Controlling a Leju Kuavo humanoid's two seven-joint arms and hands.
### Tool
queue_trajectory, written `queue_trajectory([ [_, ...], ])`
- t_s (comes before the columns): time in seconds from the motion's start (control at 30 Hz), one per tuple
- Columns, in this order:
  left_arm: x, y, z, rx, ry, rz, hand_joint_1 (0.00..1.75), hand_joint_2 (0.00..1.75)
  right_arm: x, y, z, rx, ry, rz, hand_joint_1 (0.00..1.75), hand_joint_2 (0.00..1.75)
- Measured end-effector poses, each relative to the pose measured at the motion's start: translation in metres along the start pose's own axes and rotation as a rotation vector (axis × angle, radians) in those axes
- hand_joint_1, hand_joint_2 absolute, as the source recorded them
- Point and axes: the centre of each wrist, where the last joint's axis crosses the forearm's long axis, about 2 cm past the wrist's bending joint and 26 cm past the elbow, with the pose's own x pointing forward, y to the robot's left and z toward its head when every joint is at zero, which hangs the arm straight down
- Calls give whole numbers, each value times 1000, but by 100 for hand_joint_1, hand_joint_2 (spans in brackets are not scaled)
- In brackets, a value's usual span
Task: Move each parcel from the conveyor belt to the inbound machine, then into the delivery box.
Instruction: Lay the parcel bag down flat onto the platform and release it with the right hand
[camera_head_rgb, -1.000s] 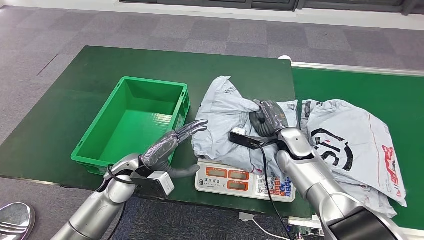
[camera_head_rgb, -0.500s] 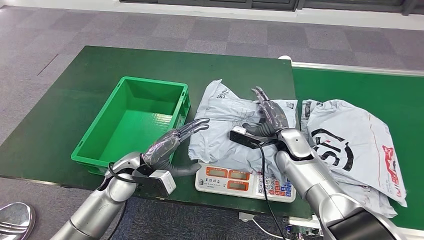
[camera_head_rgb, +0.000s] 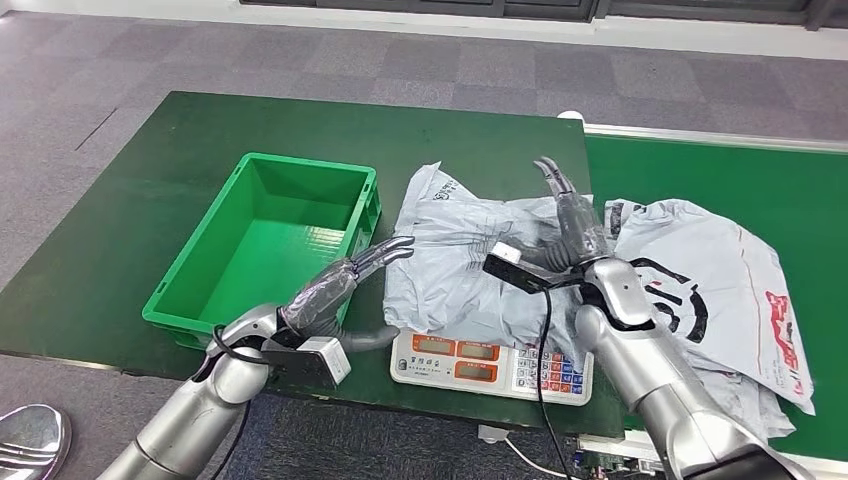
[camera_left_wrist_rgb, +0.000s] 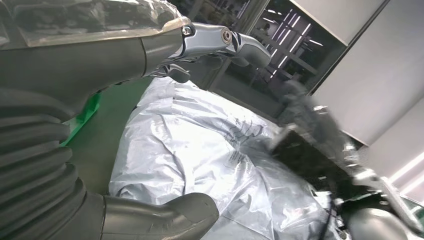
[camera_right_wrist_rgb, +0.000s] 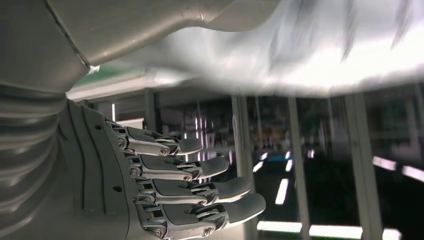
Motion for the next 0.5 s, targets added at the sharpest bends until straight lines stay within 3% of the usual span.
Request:
queue_trajectory([
  [0.5,0,-8,26,-17,30,7,0,175,34,-54,41,-390,-68,-56,0,175],
])
